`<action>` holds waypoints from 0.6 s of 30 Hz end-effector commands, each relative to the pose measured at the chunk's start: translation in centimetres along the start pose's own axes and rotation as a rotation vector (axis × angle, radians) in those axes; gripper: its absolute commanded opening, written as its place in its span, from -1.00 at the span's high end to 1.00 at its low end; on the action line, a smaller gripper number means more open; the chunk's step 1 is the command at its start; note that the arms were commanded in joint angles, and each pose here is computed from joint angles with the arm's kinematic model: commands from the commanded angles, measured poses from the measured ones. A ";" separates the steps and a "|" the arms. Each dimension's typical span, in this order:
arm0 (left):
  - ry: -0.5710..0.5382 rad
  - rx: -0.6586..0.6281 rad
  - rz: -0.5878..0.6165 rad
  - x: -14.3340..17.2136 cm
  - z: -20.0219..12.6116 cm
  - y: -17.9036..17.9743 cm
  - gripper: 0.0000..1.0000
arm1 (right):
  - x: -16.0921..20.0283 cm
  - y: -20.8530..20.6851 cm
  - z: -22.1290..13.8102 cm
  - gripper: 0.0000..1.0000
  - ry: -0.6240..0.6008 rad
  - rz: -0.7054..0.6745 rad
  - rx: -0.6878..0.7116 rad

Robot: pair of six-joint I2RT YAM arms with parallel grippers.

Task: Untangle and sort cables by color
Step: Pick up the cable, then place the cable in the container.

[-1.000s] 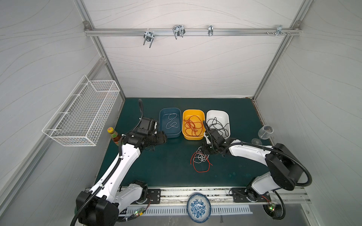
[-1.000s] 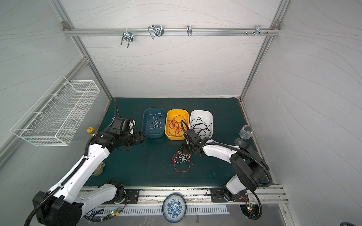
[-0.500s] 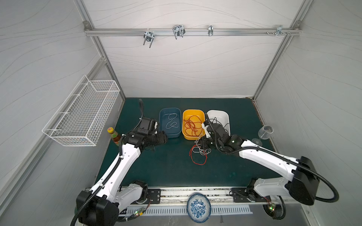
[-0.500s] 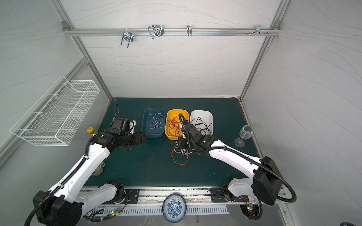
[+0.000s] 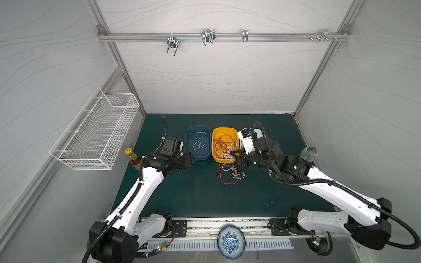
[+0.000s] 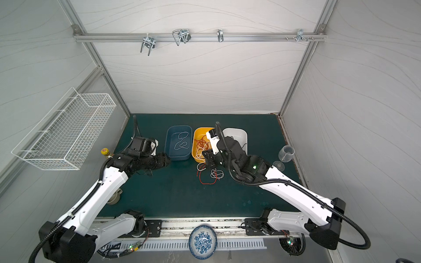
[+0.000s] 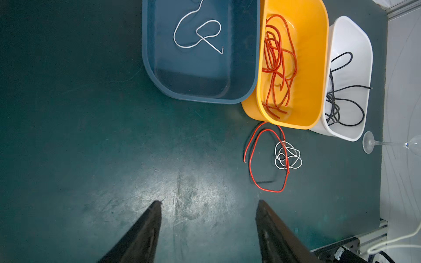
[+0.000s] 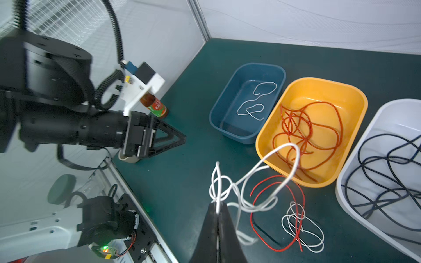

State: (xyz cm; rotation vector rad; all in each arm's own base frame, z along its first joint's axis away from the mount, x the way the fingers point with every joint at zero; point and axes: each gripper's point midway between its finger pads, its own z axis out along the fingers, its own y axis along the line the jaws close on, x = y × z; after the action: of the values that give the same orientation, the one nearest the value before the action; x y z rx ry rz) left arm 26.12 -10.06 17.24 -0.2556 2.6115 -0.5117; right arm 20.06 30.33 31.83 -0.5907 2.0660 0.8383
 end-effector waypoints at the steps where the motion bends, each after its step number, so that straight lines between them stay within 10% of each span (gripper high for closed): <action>1: -0.016 0.043 0.008 -0.5 0.1 -0.9 -0.35 | 0.3 1.4 -0.5 1.00 0.029 -0.039 -0.070; 18: -0.164 0.150 0.039 -1.7 -3.1 -2.6 -0.34 | -0.7 2.5 0.2 1.00 0.016 0.054 -0.273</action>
State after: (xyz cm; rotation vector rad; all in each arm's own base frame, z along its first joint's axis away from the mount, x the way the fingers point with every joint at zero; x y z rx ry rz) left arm 25.58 -11.81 20.31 -0.1708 2.4679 -0.6939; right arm 18.51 31.83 31.88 -0.7095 2.0449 1.0639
